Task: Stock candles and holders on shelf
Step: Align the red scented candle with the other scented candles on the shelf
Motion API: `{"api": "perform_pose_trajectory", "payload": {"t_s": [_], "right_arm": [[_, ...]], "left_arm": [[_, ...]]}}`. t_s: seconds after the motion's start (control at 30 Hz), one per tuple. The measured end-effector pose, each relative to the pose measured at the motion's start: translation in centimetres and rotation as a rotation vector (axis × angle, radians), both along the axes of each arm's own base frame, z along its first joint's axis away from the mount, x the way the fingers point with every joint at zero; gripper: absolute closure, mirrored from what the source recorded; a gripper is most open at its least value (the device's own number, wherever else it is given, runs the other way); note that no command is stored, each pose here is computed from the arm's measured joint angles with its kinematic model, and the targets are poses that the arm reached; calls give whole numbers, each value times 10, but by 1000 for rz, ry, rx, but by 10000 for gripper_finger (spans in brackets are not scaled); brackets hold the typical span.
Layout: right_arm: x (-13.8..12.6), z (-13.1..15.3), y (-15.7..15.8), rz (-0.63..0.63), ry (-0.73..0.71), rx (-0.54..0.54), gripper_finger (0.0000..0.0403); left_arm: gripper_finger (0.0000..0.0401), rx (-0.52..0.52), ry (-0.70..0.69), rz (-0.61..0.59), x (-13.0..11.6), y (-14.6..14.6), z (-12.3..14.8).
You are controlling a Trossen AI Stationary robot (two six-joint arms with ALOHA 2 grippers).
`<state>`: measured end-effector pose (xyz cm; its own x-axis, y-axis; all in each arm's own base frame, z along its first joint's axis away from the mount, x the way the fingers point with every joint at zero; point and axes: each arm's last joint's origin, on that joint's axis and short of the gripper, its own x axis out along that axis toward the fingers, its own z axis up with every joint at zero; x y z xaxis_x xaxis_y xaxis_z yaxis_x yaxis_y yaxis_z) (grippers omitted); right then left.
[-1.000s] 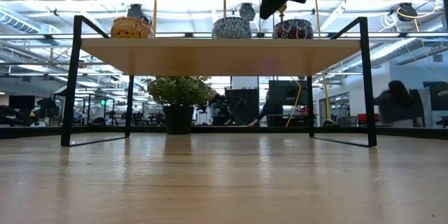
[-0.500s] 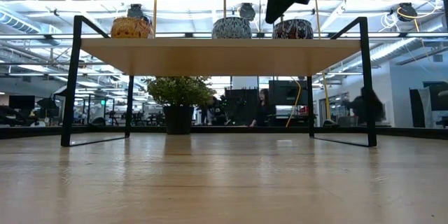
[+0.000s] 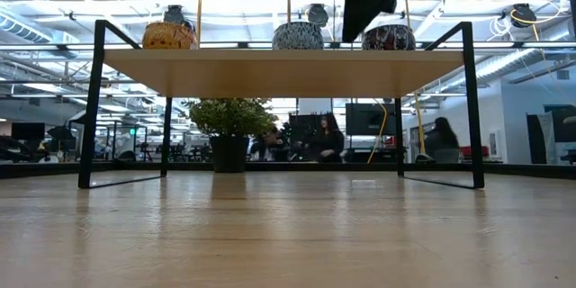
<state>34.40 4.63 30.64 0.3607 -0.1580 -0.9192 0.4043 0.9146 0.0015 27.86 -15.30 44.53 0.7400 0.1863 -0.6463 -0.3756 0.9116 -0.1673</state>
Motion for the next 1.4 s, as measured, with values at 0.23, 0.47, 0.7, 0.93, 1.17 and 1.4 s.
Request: {"api": "perform_pose_trajectory", "payload": {"t_s": [0.23, 0.47, 0.7, 0.93, 1.17, 1.4], "right_arm": [[-5, 12, -5, -32, -56, -47, 403], [-8, 14, -6, -36, -53, -47, 403], [-10, 13, -5, -23, -29, -17, 403], [-13, 12, -7, -28, 7, -18, 403], [-13, 12, -7, -28, 12, -19, 403], [-13, 12, -7, -21, 10, 5, 403]], "left_arm": [[397, 5, -1, 2, -1, -1, 0], [395, 10, 2, -1, -1, -1, 0], [392, 15, 4, -5, -1, -1, 0], [391, 14, 3, -5, -1, -1, 0], [393, 14, 3, -5, -1, -1, 0], [396, 15, 3, -6, -1, -1, 0]]}}
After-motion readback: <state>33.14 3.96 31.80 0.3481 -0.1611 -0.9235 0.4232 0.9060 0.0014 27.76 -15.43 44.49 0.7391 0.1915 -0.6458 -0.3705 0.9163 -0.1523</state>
